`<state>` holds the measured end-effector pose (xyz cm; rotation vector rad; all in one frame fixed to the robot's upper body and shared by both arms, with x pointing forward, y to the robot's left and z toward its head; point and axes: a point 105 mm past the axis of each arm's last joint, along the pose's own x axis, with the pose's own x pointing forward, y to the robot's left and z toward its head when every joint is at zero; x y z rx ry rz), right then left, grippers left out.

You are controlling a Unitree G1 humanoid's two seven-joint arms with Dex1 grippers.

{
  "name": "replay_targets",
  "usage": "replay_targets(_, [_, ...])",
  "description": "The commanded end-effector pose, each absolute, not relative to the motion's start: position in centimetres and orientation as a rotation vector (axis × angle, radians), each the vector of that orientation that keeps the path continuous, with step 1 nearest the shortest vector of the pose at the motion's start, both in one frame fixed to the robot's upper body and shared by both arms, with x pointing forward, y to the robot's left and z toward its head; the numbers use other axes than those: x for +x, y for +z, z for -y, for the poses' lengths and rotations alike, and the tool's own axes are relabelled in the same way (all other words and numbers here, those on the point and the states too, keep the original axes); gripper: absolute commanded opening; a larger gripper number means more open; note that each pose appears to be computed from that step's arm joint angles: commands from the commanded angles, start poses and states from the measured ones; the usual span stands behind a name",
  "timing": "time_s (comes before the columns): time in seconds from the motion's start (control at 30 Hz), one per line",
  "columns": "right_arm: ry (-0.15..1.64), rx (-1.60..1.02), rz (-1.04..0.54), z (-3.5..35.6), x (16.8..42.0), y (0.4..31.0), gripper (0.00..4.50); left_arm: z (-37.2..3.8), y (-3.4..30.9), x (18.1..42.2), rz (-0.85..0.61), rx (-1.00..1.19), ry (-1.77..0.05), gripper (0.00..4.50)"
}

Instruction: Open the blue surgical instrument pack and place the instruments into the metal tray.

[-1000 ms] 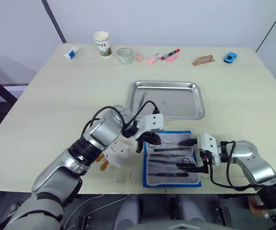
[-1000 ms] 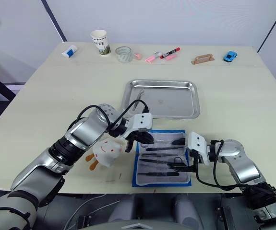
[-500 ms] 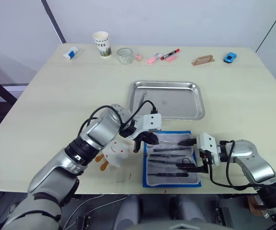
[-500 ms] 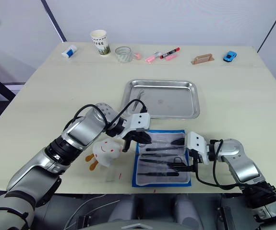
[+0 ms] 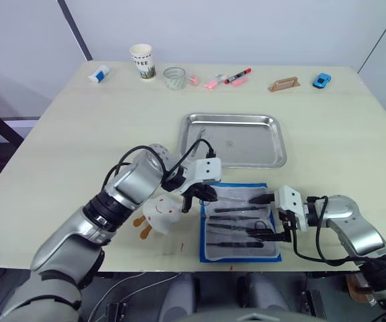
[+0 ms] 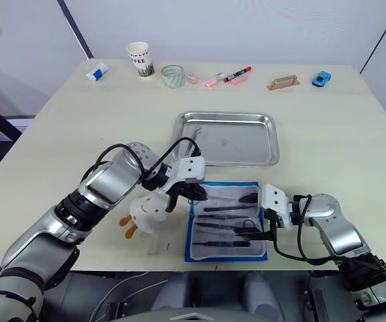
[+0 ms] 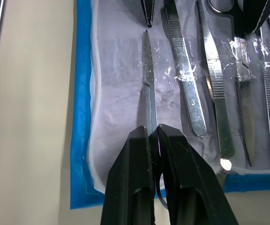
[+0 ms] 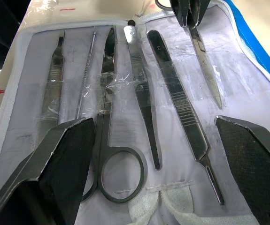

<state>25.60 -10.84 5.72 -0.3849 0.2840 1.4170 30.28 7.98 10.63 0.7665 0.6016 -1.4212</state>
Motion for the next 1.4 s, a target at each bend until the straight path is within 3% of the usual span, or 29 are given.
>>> replay_targets(0.03, [1.435, -0.372, -0.456, 11.1, 24.3, 2.2, 4.5, -8.6, 12.4, 30.8, -0.544, 0.779, -1.377, 0.04])
replay_targets(0.63, [1.447, -0.375, -0.461, 11.1, 24.3, 2.2, 4.5, -12.9, 12.3, 29.6, -0.609, 0.747, -1.311, 0.04])
replay_targets(0.83, [1.453, -0.377, -0.462, 11.2, 24.4, 2.2, 4.5, -14.3, 14.1, 29.2, -0.534, 0.674, -1.266, 0.04])
replay_targets(1.03, [1.453, -0.372, -0.455, 11.3, 24.5, 2.2, 4.5, -13.5, 16.5, 30.0, -0.386, 0.476, -1.145, 0.04])
replay_targets(1.4, [1.452, -0.378, -0.456, 11.8, 24.8, 2.5, 4.5, -10.6, 18.8, 33.6, -0.305, 0.179, -0.808, 0.04])
